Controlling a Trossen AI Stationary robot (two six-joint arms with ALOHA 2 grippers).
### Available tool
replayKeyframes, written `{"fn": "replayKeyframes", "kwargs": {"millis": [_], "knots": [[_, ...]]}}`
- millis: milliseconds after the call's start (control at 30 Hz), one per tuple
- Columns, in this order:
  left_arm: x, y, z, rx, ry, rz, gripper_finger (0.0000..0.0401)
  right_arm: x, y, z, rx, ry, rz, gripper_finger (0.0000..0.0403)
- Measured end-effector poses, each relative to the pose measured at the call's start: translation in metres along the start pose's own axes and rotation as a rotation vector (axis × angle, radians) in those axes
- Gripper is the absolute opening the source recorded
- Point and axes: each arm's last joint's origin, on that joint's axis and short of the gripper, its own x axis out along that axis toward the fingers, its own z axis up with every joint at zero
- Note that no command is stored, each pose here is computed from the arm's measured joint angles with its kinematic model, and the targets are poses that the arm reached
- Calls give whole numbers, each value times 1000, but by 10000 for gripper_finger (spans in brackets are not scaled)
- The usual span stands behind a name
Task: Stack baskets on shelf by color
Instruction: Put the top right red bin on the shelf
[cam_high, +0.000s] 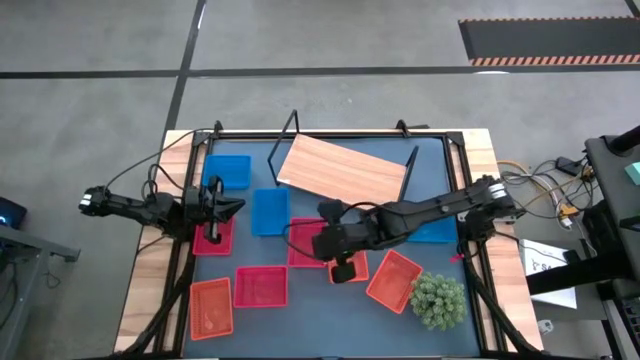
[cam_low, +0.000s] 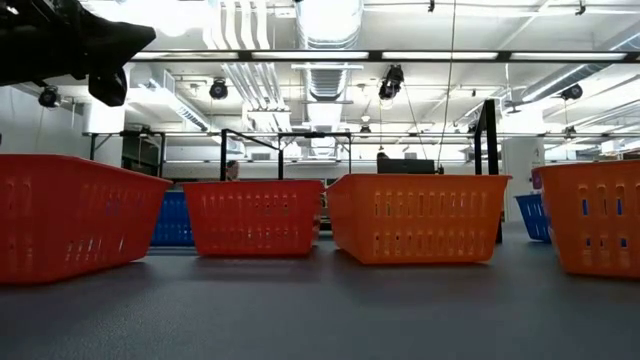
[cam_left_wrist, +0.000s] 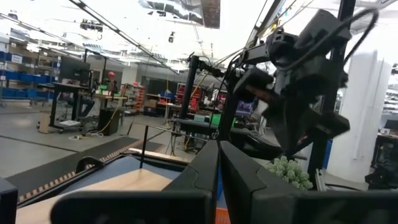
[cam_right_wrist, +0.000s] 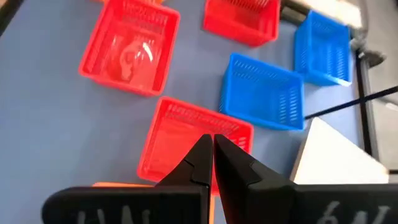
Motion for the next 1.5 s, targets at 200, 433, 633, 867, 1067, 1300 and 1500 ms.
{"fn": "replayKeyframes", "kwargs": {"millis": [200, 433, 633, 867, 1067, 1300, 1500], "knots": [[0, 0, 0, 1, 0, 0, 0, 17, 4, 13, 36, 66, 63, 19], [0, 0, 0, 0, 0, 0, 0, 50, 14, 20, 105, 103, 111, 98], [0, 0, 0, 1, 0, 0, 0, 88, 24, 14, 180, 179, 107, 162], [0, 0, 0, 0, 0, 0, 0, 117, 34, 3, 202, 253, 105, 187], [0, 0, 0, 0, 0, 0, 0, 131, 39, -5, 235, 293, 116, 187], [0, 0, 0, 0, 0, 0, 0, 153, 46, -15, 252, 340, 110, 187], [0, 0, 0, 0, 0, -1, 0, 172, 52, -25, 266, 375, 77, 187]]}}
